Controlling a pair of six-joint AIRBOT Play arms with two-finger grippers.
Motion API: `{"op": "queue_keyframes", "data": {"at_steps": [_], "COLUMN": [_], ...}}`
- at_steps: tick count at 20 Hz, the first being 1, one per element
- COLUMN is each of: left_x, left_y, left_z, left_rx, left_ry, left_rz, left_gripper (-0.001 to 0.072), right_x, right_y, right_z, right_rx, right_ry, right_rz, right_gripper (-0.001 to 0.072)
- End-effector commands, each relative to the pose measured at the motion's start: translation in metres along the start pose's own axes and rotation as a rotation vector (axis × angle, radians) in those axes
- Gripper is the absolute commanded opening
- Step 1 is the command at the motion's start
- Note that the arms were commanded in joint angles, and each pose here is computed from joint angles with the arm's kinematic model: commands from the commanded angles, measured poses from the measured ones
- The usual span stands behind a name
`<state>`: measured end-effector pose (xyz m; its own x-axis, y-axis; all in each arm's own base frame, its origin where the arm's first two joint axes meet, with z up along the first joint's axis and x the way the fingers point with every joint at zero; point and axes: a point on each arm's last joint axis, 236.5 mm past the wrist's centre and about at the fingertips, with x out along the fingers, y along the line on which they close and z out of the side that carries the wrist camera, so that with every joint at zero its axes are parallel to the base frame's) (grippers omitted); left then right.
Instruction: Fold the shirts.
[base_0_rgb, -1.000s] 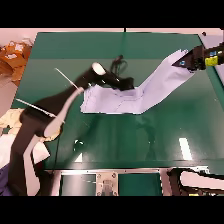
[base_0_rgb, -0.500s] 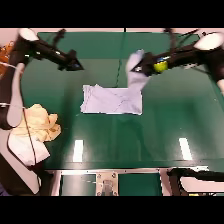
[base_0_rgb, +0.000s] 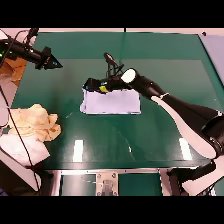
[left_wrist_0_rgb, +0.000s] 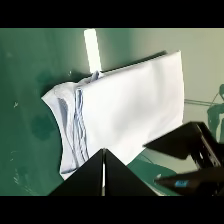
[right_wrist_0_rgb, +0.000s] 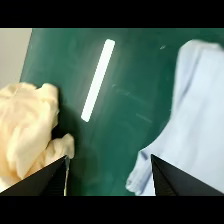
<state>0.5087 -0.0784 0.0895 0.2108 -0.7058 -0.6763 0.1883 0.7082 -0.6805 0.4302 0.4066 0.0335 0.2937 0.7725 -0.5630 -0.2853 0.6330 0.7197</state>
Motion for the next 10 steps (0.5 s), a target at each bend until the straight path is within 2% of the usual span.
{"op": "queue_keyframes", "data": {"at_steps": [1, 6, 10], "left_x": [-0.004, -0.004, -0.005], "left_y": [0.004, 0.006, 0.022], "left_z": [-0.001, -0.002, -0.002], "left_rx": [0.004, 0.003, -0.004], "left_ry": [0.001, 0.004, 0.003], "left_rz": [0.004, 0.015, 0.083], "left_gripper": [0.0024, 0.0024, 0.0024], "right_x": [-0.04, -0.179, -0.218], "right_y": [-0.037, -0.158, -0.254], "right_z": [0.018, 0.04, -0.013], "right_rx": [0.025, 0.121, 0.308], "right_ry": [0.034, 0.079, 0.119], "right_rz": [-0.049, -0.273, -0.348], "right_gripper": [0.0576, 0.0574, 0.0574]}}
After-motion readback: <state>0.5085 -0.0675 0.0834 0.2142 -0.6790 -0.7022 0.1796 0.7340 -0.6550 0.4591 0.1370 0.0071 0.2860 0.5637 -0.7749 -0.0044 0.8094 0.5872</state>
